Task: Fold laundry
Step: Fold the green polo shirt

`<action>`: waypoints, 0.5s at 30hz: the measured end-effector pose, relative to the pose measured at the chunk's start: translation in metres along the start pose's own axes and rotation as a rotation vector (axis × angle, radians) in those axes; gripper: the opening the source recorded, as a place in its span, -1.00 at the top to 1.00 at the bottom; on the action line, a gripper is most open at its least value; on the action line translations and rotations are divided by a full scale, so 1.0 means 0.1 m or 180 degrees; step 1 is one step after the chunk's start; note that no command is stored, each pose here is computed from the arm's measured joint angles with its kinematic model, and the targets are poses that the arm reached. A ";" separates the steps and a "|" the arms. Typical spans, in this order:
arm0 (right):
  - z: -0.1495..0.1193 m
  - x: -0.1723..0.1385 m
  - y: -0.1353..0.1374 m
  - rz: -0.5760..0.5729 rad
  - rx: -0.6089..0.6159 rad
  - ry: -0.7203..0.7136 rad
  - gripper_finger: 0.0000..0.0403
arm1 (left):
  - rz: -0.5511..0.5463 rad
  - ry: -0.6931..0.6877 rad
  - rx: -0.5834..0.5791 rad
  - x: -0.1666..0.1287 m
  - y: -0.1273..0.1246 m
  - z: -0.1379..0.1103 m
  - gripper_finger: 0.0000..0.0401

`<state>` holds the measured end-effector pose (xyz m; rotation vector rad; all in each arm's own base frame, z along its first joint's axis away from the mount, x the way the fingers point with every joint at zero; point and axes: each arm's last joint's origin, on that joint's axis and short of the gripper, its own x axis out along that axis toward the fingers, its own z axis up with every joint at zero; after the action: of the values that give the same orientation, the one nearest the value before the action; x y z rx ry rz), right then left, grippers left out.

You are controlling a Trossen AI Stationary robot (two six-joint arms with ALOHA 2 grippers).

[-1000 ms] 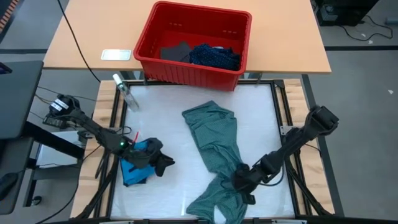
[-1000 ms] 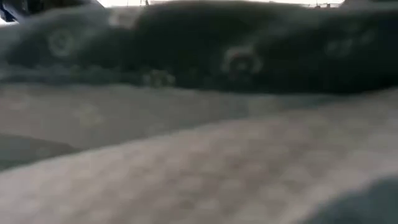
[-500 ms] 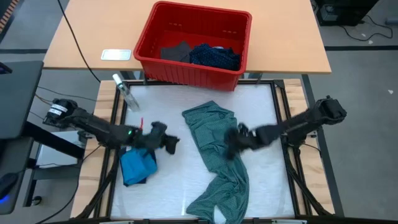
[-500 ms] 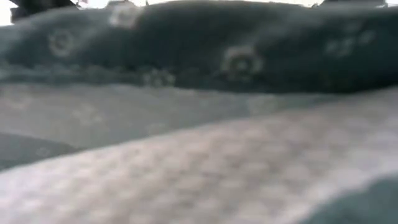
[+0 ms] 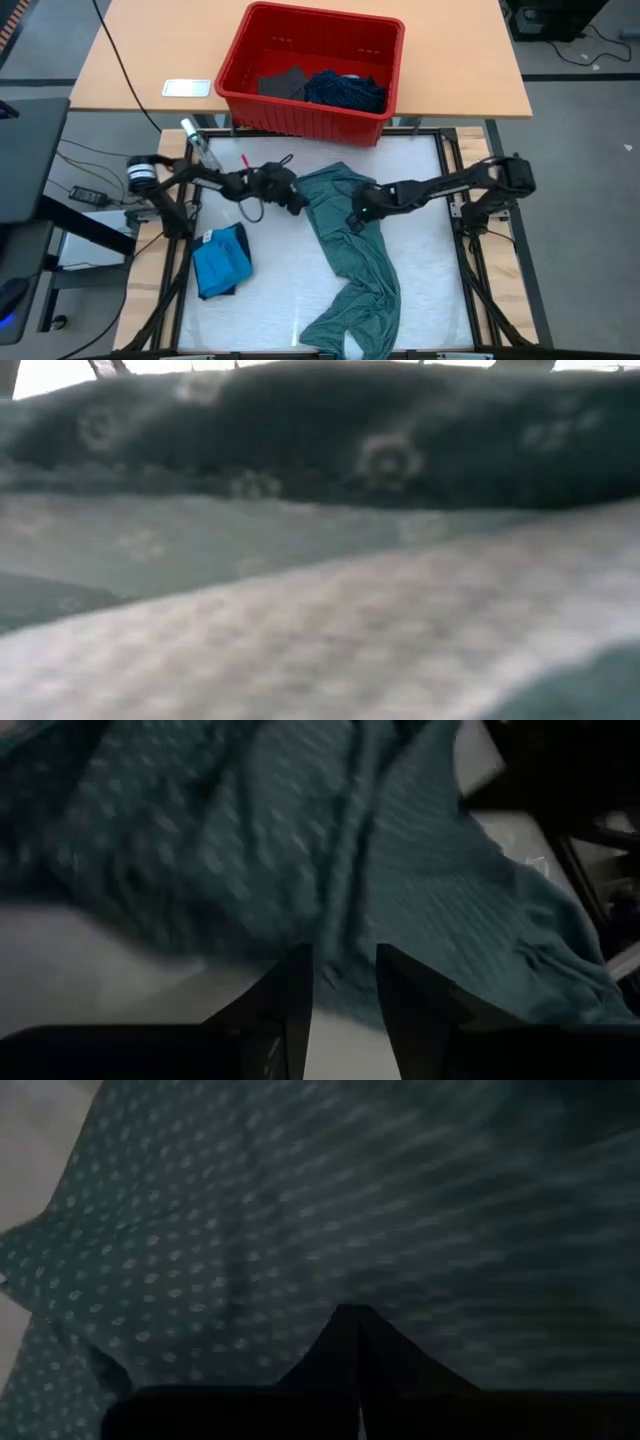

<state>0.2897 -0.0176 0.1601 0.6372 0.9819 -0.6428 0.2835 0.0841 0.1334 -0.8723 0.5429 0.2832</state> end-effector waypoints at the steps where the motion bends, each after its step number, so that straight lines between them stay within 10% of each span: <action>1: -0.01 0.08 0.03 0.0077 0.0003 0.0054 1.00 | 0.0015 0.0007 -0.0011 0.04 0.05 0.04 0.42; 8: 0.13 0.51 0.36 0.0888 -0.0018 0.0025 1.00 | 0.0167 -0.0255 -0.0029 0.10 0.31 0.45 0.42; 15: 0.51 0.48 0.27 0.0230 -0.0030 0.0145 0.99 | 0.0457 -0.0427 -0.0134 -0.13 0.58 0.91 0.42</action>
<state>0.3567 -0.0467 0.1435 0.6785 0.9991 -0.5619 0.2774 0.1917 0.1504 -0.8496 0.4767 0.4819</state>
